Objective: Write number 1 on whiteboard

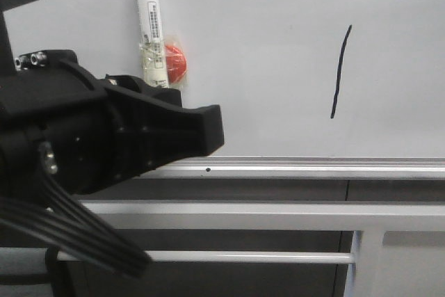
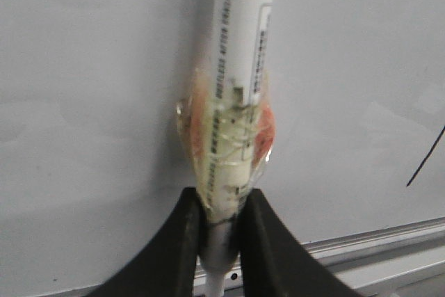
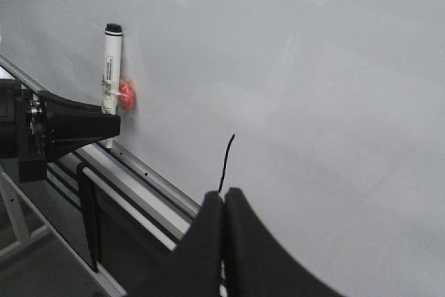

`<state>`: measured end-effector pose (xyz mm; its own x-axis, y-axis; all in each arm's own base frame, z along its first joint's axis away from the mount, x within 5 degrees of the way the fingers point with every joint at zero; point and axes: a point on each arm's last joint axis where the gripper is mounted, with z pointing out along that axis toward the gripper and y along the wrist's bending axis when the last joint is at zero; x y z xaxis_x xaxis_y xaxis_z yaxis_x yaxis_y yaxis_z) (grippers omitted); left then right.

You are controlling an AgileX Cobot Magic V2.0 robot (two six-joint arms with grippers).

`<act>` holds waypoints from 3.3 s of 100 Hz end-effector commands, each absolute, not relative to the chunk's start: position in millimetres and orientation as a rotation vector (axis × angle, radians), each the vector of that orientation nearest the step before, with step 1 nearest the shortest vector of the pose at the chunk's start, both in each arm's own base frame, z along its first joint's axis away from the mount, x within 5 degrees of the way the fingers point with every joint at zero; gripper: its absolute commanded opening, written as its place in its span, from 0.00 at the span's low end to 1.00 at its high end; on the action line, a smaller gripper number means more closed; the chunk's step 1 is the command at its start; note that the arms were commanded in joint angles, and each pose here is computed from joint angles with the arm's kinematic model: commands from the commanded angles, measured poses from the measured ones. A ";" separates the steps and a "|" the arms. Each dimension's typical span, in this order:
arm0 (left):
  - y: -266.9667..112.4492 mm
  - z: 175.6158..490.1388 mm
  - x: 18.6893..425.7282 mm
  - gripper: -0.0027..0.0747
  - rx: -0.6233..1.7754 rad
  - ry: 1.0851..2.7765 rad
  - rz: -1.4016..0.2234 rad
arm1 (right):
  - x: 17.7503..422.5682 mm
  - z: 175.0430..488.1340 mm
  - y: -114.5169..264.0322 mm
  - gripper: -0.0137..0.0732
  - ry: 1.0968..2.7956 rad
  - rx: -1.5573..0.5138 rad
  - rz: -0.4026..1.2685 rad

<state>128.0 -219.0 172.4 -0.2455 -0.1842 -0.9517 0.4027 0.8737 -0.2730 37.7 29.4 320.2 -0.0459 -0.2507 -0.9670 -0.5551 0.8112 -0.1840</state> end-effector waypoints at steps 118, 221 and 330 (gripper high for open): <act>-215.8 191.5 129.0 0.51 0.094 1.567 -0.573 | 39.4 334.6 28.5 0.08 1.548 -0.611 0.258; -142.3 273.6 99.2 0.01 0.167 1.423 -0.262 | 17.1 293.8 20.5 0.08 1.407 -0.474 0.404; -99.6 307.3 80.5 0.01 0.422 1.422 -0.487 | 43.3 239.0 22.7 0.08 1.389 -0.341 0.377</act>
